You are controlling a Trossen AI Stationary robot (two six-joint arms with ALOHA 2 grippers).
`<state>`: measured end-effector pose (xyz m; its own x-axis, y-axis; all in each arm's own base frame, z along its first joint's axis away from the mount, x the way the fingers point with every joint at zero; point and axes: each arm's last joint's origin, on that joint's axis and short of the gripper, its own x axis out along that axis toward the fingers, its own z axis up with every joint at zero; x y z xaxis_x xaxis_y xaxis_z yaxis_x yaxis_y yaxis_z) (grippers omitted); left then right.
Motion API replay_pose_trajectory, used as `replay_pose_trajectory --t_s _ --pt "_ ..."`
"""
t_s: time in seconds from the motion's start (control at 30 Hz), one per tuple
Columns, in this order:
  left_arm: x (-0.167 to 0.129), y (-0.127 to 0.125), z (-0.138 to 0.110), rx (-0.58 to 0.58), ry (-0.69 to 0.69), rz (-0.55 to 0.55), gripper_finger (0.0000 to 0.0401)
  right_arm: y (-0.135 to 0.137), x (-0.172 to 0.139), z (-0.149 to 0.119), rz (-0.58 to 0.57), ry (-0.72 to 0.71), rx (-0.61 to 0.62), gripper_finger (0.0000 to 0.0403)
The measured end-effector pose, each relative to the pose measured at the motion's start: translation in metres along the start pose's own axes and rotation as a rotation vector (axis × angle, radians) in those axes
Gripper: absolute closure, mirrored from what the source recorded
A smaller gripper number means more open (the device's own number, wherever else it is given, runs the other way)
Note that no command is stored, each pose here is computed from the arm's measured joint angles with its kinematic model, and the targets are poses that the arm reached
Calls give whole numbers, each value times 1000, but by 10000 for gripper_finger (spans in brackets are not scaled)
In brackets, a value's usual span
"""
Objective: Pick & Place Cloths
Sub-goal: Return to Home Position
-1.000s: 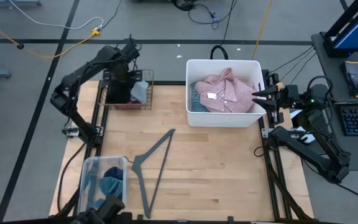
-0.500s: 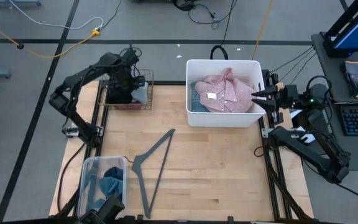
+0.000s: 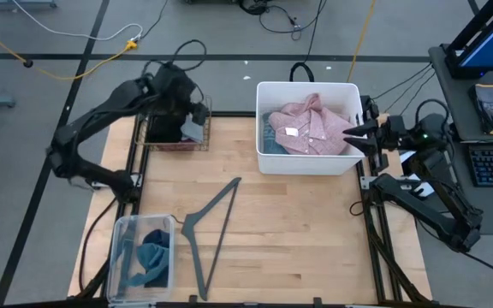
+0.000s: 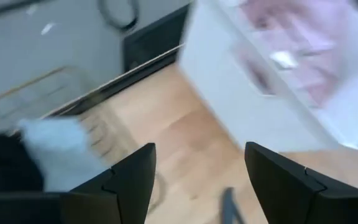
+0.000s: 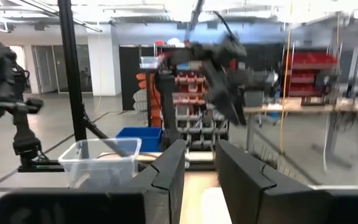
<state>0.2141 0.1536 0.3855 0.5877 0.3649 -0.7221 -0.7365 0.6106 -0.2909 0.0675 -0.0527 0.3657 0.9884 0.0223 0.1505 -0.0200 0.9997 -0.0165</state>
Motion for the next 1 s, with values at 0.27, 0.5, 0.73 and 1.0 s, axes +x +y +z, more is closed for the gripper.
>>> replay_pose_trajectory --t_s 0.27,0.5,0.73,1.0 --pt "-44 -47 -24 157 -164 -157 151 3 -5 -11 -87 70 32 320" --pt "-62 -69 -60 209 -209 -220 151 20 -18 -6 -141 16 -8 346" --pt "-67 -80 -91 211 -313 -315 151 31 -27 -11 -148 38 80 382" --pt "-70 -79 -123 198 -378 -378 151 35 -33 -26 -207 133 163 401"
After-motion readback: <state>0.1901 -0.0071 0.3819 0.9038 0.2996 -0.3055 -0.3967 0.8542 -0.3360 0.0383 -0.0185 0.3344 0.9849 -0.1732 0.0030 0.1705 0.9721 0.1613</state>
